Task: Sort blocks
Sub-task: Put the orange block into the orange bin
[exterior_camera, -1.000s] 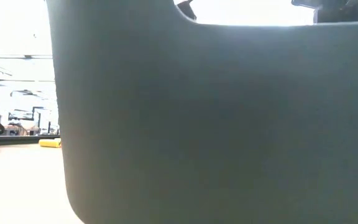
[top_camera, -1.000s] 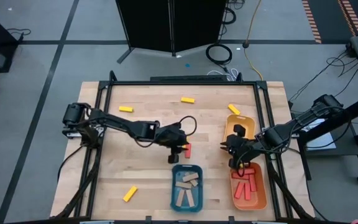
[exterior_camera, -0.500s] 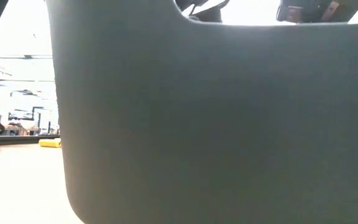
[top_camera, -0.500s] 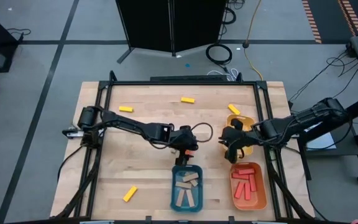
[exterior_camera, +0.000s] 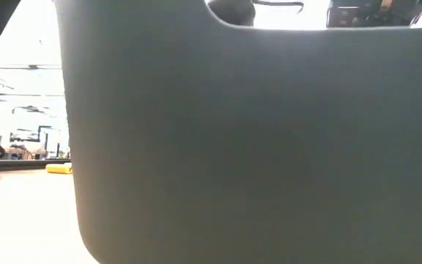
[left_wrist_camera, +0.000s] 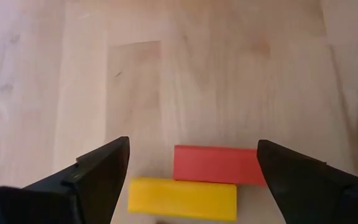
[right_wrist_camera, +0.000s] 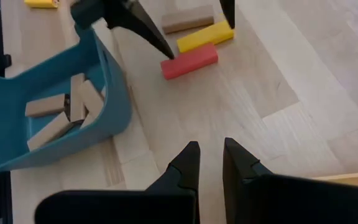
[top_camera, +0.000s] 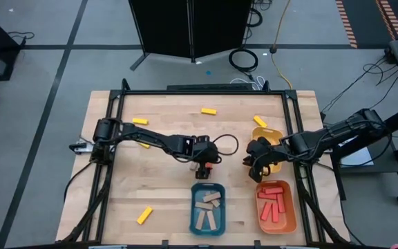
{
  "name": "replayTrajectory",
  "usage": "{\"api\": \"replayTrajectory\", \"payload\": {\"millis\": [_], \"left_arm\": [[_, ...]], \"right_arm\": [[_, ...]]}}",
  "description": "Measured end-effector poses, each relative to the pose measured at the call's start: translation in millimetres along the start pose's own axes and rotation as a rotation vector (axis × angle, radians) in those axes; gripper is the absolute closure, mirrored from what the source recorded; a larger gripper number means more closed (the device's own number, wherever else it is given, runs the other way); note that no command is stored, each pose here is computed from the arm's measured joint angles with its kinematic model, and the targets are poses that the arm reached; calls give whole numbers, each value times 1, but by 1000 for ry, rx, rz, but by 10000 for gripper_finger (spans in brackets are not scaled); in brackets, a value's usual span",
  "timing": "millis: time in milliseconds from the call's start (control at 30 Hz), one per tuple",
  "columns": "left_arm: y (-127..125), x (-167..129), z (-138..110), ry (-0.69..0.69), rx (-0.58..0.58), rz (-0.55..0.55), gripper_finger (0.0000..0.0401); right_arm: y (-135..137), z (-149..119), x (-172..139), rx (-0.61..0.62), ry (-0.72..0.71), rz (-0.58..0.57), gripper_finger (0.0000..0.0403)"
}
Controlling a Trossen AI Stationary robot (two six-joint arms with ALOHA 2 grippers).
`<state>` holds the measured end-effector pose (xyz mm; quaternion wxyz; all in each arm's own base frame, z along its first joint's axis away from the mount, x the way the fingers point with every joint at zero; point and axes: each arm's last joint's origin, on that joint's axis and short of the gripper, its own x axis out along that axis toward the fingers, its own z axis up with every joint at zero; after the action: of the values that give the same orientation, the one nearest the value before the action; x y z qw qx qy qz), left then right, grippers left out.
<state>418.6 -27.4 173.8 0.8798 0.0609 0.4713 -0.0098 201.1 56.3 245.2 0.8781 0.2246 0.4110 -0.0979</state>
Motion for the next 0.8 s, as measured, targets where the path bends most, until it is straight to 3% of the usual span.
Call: {"api": "replayTrajectory", "payload": {"millis": [133,300,800], "left_arm": [[-3,11,-4,23,84,-12,51],[-13,15,-8,46,104,-58,51],[-13,25,-9,43,64,-50,51]], "right_arm": [[0,1,0,2,-6,4,403],[0,1,0,1,-7,5,403],[0,1,0,-3,-7,5,403]]}}
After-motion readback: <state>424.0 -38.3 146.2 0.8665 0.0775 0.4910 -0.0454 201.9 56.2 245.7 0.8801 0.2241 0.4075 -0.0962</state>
